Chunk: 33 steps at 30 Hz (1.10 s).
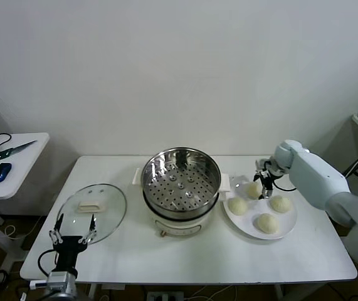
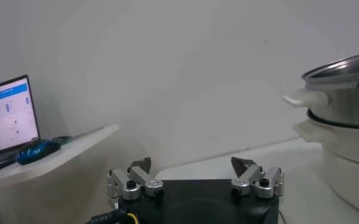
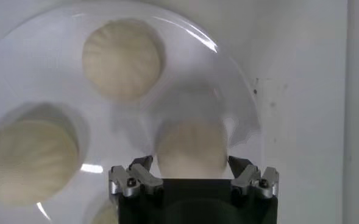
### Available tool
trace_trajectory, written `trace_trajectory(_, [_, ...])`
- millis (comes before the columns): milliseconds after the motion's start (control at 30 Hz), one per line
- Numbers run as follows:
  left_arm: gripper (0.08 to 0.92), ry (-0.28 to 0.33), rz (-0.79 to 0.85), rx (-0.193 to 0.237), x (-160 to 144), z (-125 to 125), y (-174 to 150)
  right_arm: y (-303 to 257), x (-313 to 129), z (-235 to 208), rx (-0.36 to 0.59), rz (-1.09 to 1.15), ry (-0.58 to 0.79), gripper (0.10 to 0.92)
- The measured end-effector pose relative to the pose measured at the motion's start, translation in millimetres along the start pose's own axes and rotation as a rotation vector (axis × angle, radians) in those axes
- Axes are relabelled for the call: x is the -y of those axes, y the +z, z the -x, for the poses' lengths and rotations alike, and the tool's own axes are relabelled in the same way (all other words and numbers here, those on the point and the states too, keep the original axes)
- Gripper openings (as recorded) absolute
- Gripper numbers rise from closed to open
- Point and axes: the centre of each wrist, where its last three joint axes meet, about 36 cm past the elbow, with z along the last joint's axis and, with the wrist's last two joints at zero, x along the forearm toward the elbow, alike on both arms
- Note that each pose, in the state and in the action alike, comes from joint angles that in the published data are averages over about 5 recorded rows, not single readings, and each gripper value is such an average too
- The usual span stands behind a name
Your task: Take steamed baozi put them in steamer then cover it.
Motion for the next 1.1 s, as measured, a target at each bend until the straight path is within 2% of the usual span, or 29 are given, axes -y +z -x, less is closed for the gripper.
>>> trace_trajectory(300, [0.823,0.002,0.002,-0.001,1,0,1,-2,5,0,-0.011,-0.009,-0.013,0.685])
trace_trajectory(667, [0.823,0.004,0.003,-0.005,1,-2,3,1,12,-19,-0.002,-0.024,0.000,0.670])
trace_trajectory(867, [0.823,0.006,0.006,-0.006,1,-5,4,-10,24,-55,0.015,-0.100,0.027,0.670])
trace_trajectory(1100, [0.823,0.011,0.006,-0.002,2,-6,2,-51,52,-123,0.025,-0.284,0.083,0.670])
